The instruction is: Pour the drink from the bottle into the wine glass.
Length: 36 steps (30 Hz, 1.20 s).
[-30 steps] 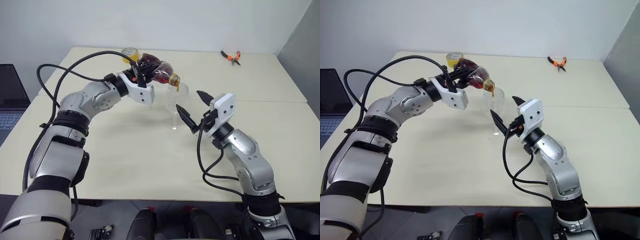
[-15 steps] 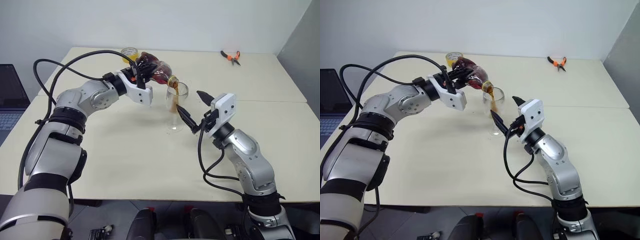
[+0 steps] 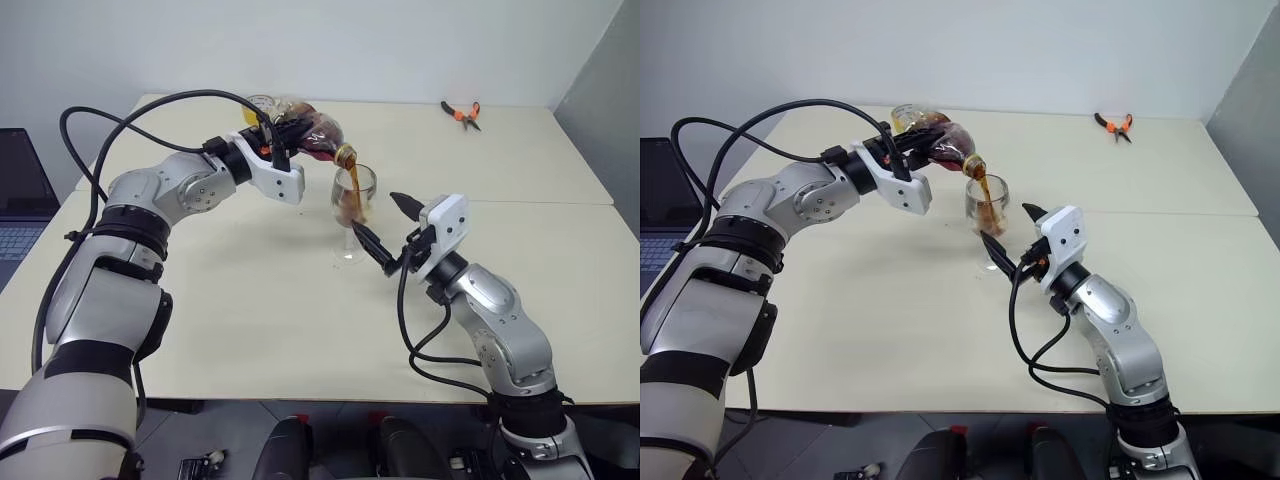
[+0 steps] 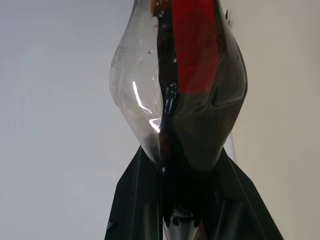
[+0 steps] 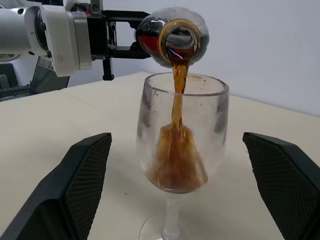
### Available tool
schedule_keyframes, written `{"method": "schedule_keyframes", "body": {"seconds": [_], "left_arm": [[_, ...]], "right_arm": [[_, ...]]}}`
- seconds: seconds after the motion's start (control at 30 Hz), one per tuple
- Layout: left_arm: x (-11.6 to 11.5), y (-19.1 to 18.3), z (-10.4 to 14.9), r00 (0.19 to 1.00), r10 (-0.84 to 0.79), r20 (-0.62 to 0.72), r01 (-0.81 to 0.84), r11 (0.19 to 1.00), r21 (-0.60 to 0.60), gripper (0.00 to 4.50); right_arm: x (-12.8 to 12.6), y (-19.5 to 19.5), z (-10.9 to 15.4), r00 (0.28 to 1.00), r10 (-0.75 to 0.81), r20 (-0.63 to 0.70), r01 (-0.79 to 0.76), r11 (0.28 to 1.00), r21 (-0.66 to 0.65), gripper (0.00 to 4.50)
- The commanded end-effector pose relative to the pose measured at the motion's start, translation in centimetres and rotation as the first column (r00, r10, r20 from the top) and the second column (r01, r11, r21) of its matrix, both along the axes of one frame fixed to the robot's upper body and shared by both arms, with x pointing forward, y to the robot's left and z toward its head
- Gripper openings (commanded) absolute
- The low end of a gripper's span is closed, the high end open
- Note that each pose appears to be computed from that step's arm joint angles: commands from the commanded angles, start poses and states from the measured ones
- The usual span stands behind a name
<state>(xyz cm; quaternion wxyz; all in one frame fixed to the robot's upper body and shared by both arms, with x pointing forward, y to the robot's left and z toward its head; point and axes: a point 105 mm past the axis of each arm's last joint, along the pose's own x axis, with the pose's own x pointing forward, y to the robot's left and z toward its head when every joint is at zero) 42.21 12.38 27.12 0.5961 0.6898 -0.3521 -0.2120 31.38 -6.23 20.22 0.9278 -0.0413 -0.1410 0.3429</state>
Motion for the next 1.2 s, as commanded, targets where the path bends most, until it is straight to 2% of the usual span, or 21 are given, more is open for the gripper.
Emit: {"method": "schedule_keyframes", "body": {"seconds": [0.03,1.2], "left_arm": [[-0.33,0.15,2.83,0.997,-0.005,0.082,0.008,0.999,-0.036,0.56],[-0.08,0.68,2.35,0.998,0.017,0.061,-0.013,0.998,-0.065,0.51]], "right_arm": [[-0.90,0.27,1.26,0.999,0.022,0.049,-0.023,1.000,0.009,4.50],[-1.05,0.44,1.50,0.998,0.032,0.048,-0.033,0.999,0.021,4.50]]}}
